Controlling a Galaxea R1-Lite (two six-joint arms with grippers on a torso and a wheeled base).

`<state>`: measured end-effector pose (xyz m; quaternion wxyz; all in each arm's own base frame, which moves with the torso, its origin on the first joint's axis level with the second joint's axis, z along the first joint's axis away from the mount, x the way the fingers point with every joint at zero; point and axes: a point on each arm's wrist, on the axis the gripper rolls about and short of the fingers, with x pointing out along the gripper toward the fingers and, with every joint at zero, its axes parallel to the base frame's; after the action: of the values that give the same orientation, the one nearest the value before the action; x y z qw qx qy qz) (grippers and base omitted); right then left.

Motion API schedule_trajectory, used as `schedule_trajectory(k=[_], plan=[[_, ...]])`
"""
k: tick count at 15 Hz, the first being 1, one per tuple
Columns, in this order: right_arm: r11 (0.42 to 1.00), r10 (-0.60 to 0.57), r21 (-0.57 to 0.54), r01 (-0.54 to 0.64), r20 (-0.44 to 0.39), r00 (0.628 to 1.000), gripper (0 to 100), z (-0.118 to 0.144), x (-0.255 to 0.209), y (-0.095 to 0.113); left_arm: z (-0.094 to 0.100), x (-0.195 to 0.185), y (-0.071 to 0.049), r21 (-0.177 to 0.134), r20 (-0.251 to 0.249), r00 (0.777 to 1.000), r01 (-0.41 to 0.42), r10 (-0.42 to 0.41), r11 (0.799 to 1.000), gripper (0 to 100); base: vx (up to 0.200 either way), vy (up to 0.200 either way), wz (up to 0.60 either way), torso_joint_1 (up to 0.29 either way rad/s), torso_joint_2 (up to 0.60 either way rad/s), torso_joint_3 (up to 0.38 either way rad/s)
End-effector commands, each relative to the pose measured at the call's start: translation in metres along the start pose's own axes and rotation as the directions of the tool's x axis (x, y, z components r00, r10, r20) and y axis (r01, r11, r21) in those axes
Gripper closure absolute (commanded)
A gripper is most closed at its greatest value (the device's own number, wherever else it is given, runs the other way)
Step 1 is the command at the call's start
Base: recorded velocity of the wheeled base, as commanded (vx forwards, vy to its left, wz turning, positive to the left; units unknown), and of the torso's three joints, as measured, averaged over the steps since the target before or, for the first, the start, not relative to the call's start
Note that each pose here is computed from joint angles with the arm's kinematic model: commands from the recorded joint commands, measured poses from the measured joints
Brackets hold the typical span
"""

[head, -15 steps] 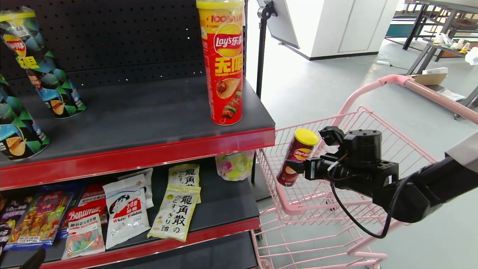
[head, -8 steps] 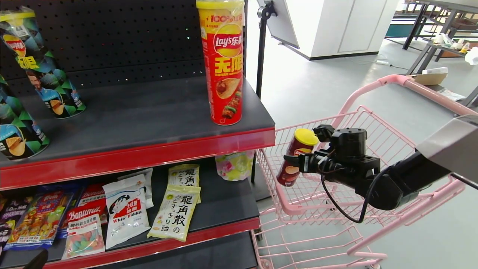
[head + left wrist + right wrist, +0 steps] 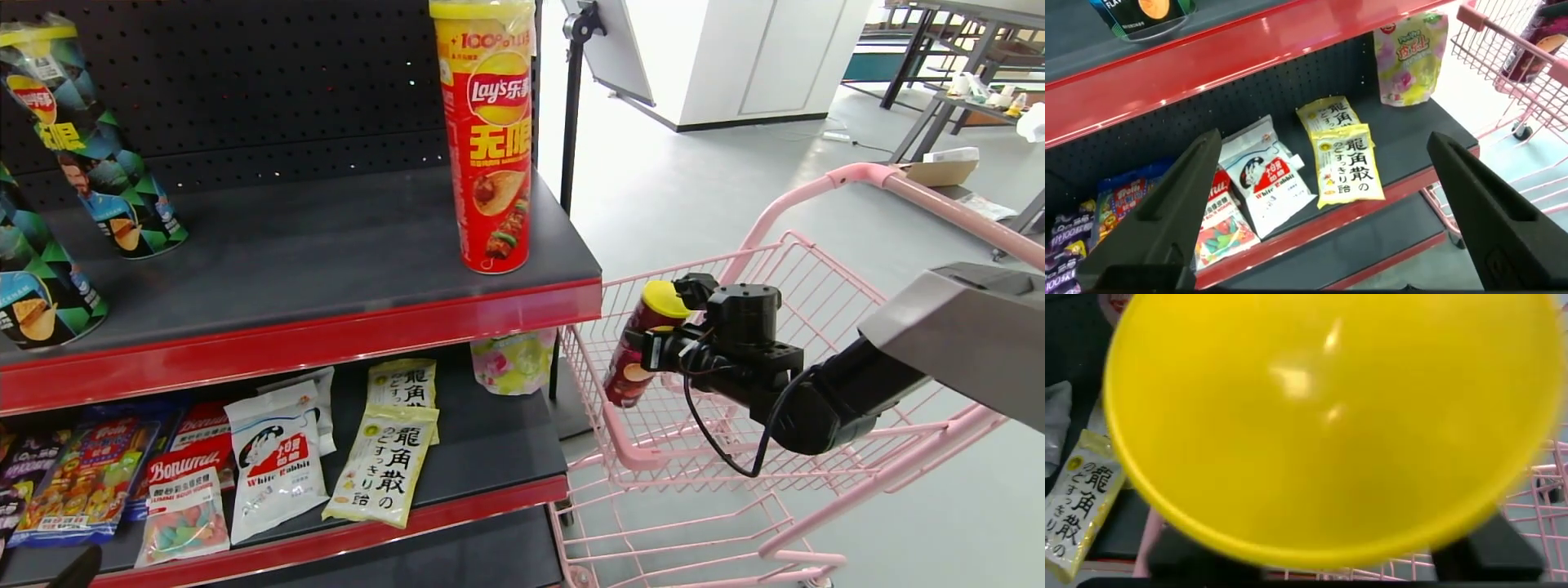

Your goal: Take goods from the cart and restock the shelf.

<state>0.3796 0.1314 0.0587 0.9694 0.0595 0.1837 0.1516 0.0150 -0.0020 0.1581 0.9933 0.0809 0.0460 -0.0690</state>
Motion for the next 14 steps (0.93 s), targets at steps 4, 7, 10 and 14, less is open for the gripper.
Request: schedule_trajectory(k=[4, 7, 10, 14], plan=[[1.000, 0.007, 0.004, -0.007, 0.020, 1.000, 100, 0.009, -0.010, 0.005, 0.002, -0.001, 0.000, 0.004, 0.010, 1.000, -0.003, 0.003, 1.000, 0, 0.000, 0.000, 0.00, 0.000, 0.00, 0.000], [0.999, 0.020, -0.039, -0.015, 0.125, 0.992, 100, 0.050, -0.049, 0.010, 0.011, -0.002, 0.002, 0.006, 0.037, 0.999, -0.014, 0.014, 1.000, 0, 0.000, 0.000, 0.00, 0.000, 0.00, 0.000], [0.995, -0.011, -0.093, 0.034, 0.233, 0.972, 100, 0.120, -0.137, 0.005, 0.020, -0.005, 0.003, 0.024, 0.067, 0.998, -0.017, 0.016, 1.000, 0, 0.000, 0.000, 0.00, 0.000, 0.00, 0.000], [0.988, -0.051, -0.142, 0.067, 0.119, 0.992, 100, 0.136, -0.241, 0.010, 0.021, -0.003, 0.003, 0.046, 0.057, 0.998, -0.015, 0.012, 0.999, 0, 0.000, 0.000, 0.00, 0.000, 0.00, 0.000]])
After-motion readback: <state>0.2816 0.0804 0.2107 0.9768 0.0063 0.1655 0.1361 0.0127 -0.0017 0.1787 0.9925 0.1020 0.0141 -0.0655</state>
